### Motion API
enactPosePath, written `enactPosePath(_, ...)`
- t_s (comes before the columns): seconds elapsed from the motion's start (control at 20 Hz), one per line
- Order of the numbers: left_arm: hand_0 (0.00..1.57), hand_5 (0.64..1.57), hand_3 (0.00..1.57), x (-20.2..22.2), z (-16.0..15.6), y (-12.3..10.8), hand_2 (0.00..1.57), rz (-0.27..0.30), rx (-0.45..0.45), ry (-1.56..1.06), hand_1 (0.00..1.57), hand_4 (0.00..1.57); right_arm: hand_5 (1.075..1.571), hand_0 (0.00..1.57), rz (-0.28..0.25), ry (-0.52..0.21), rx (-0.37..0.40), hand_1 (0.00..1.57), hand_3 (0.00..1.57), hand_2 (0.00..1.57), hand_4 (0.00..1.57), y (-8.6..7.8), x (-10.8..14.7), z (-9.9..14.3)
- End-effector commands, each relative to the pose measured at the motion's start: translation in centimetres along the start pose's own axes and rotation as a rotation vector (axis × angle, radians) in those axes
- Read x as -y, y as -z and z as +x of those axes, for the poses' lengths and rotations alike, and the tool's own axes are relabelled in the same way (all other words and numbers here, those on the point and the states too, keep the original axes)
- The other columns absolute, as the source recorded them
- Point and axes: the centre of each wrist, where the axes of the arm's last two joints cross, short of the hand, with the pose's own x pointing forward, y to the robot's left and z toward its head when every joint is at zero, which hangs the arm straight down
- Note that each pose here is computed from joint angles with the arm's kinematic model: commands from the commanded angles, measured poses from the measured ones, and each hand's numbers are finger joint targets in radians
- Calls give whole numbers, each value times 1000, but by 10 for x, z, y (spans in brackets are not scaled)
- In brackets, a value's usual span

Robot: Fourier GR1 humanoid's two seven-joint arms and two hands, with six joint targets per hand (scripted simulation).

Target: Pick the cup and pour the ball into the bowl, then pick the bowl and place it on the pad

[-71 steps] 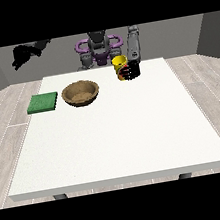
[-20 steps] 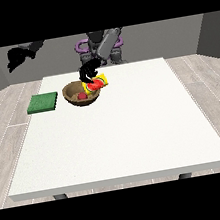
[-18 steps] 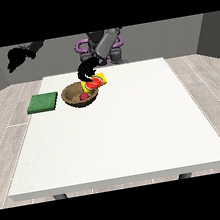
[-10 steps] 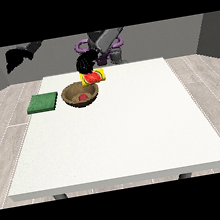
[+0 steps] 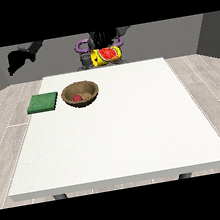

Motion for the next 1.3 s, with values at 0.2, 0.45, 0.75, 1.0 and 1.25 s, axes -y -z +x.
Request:
enactPosePath(0.2, 1532, 1430, 1571, -14, -79, -12, 1571, 123, -185, -358, 1532, 1347, 1567, 0, 1, 12, 43, 0, 724, 492, 581, 4, -21, 6)
enactPosePath(0.45, 950, 1269, 1016, -10, -47, -15, 1119, 103, -299, -917, 950, 1445, 1570, 0, 21, 79, 64, 0, 650, 551, 607, 12, -59, 14)
enactPosePath(0.75, 0, 1560, 0, -54, -75, 6, 0, 218, -320, -1559, 0, 524, 1571, 0, -9, 127, 9, 0, 466, 436, 659, -2, -64, -9)
enactPosePath(1.0, 0, 1537, 0, -67, -170, -21, 0, 162, -231, -1765, 0, 374, 1571, 0, -27, 150, -38, 0, 270, 338, 572, -28, -64, -39)
enactPosePath(1.25, 0, 1548, 0, -97, -262, -52, 0, 154, -258, -1800, 0, 294, 1570, 0, 12, 184, -21, 0, 0, 0, 0, -22, -99, -26)
